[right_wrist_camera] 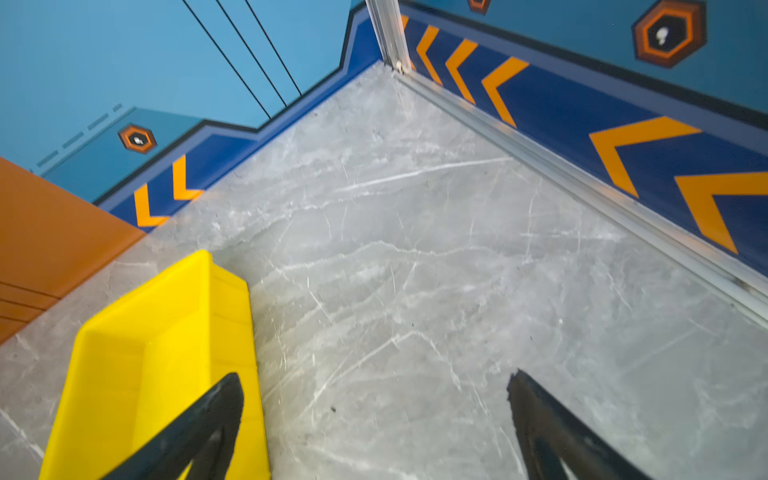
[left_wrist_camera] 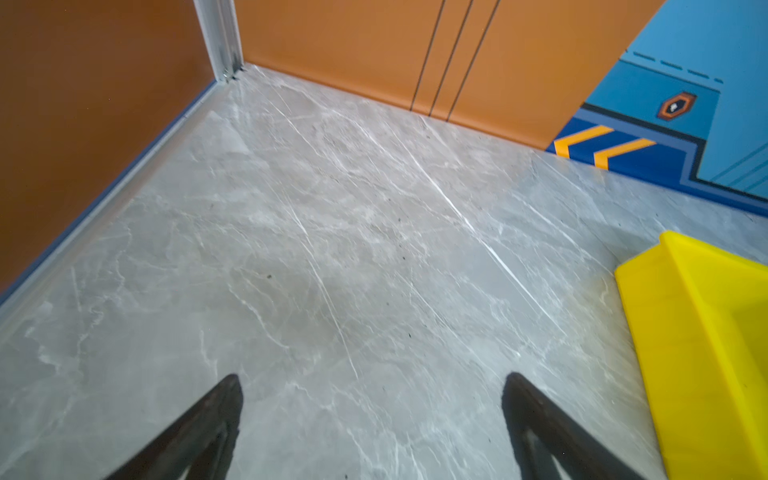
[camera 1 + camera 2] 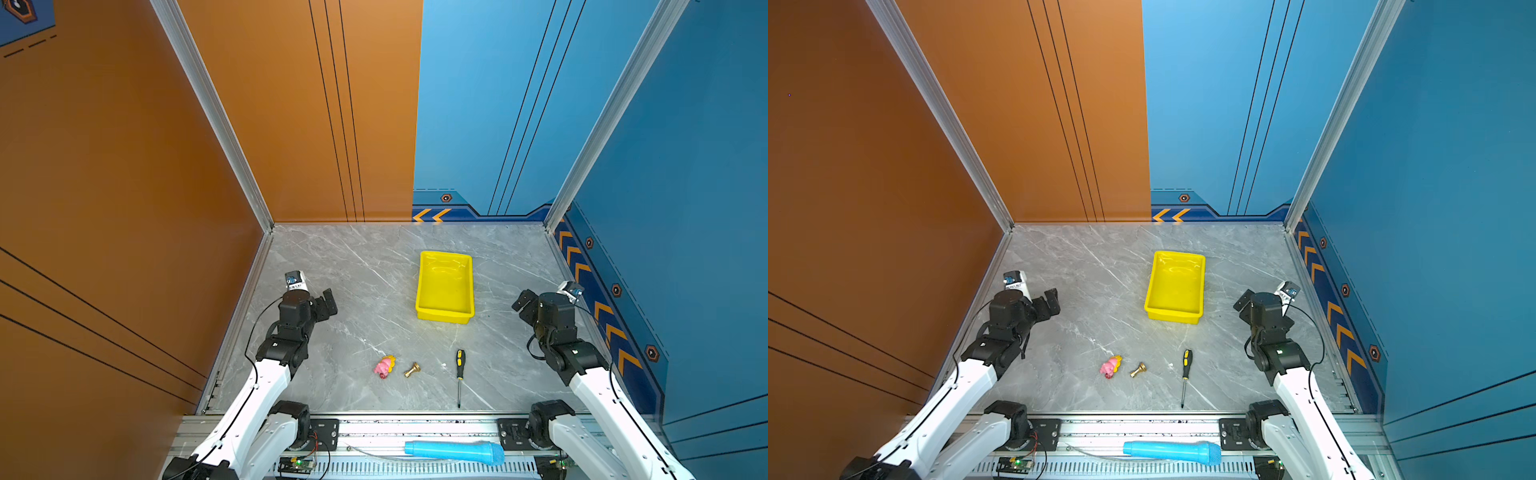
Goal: Put the screwdriver in the bin
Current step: 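Move the right gripper toward the screwdriver handle while the left arm lifts forward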
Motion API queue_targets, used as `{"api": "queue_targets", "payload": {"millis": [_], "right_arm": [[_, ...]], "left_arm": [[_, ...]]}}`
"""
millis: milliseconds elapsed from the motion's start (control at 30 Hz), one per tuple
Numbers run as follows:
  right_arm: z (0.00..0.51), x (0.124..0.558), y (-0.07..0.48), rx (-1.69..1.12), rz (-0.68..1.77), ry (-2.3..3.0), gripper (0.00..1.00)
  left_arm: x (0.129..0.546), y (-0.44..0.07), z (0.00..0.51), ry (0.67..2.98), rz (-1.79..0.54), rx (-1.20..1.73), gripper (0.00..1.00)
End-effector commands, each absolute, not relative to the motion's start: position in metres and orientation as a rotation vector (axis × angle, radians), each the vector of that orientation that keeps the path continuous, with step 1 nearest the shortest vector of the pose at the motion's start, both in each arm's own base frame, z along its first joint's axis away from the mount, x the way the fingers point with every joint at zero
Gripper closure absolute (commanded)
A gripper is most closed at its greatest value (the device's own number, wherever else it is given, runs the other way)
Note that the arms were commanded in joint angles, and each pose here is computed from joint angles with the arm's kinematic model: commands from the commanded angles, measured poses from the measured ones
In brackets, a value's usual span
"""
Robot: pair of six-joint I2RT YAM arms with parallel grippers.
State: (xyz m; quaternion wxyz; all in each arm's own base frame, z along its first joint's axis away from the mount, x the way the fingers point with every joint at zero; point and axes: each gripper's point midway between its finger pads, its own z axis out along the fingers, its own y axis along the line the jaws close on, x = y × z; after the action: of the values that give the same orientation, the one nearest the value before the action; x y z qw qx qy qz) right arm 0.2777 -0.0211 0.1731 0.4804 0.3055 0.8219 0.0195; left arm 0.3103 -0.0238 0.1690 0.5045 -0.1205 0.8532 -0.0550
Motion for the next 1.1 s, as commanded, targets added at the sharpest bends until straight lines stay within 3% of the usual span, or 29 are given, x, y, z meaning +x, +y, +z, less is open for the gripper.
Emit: {"api": "queue_targets", "payload": {"millis": [0, 567, 1067], "right_arm": [[0.164, 0.255, -0.014, 0.758, 0.02, 2.121, 0.0], [0.14, 0.238, 0.074, 0.417, 0.007, 2.379, 0.0], [0.114, 0.225, 0.14, 0.27, 0.045, 2.454, 0.0]], "left_arm": [[0.295, -0.049, 0.166, 2.153, -0.226, -0.224, 0.02], [0.252, -0.152, 0.153, 2.343, -0.494, 0.233, 0.02], [0.235, -0.18, 0.15, 2.323, -0.581, 0.419, 0.02]]}}
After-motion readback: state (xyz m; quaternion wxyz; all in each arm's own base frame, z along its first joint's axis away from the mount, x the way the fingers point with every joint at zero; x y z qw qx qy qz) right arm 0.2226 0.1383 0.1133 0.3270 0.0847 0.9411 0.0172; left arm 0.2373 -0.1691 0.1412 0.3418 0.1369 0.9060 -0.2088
